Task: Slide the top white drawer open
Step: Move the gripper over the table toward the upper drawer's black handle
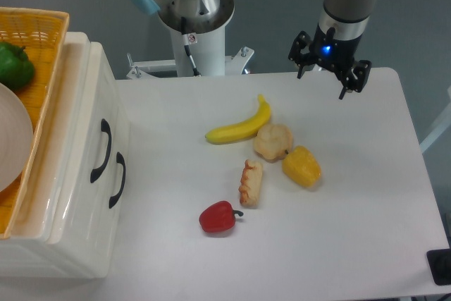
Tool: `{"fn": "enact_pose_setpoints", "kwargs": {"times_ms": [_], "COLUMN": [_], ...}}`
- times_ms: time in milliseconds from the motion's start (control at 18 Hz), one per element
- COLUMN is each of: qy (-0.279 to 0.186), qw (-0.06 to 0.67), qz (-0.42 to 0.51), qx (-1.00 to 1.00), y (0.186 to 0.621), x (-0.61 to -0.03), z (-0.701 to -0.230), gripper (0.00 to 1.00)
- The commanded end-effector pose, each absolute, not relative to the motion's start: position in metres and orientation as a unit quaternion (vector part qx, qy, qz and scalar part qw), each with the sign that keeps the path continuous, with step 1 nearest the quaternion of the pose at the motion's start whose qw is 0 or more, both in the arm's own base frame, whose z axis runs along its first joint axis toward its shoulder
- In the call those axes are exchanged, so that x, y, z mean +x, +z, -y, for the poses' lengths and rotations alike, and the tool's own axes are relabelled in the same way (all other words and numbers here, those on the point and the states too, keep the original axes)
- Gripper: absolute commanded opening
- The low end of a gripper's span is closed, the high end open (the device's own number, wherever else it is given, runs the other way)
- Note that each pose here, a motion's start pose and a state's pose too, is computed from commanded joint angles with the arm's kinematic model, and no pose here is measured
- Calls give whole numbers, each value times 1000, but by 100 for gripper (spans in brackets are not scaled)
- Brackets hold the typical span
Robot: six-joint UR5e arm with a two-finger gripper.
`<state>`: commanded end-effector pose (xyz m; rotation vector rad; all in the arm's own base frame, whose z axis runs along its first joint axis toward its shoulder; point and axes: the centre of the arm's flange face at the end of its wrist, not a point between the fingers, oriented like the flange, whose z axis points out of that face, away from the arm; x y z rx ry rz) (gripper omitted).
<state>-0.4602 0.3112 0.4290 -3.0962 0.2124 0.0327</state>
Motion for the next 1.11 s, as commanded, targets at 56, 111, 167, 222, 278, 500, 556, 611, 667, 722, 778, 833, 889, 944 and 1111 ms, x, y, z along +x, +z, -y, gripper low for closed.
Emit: {"fn": "enact_pose_setpoints", "kwargs": {"times_ms": [56, 111, 167, 222, 278, 500, 556, 611, 667, 722, 778, 833, 889, 944, 1111], "qy": [11, 11, 11, 12, 12, 12, 11, 9, 6, 5, 5, 3, 2, 1, 0], "qw": [19, 19, 19, 19, 19, 4, 4, 4, 3, 3, 3, 2, 2, 1, 4], "qz": [-68, -70, -69, -70, -73, -77, -72, -64, -48, -36, -28, -15, -2, 11, 55], "qx": [-997, -997, -997, -997, -997, -997, -997, -998, -999, -999, -1000, -1000, -1000, -1000, -998], "y": [430, 429, 430, 430, 430, 425, 424, 422, 419, 418, 417, 416, 415, 415, 416], "x": [-460, -460, -460, -460, -458, -454, -452, -450, -450, -448, -445, -445, -443, -437, -424], "z": [-311, -312, -312, -313, -316, -320, -321, -324, -324, -329, -333, -333, -336, -343, -359], "gripper": [100, 100, 100, 100, 100, 100, 100, 100, 100, 100, 100, 100, 100, 100, 100]}}
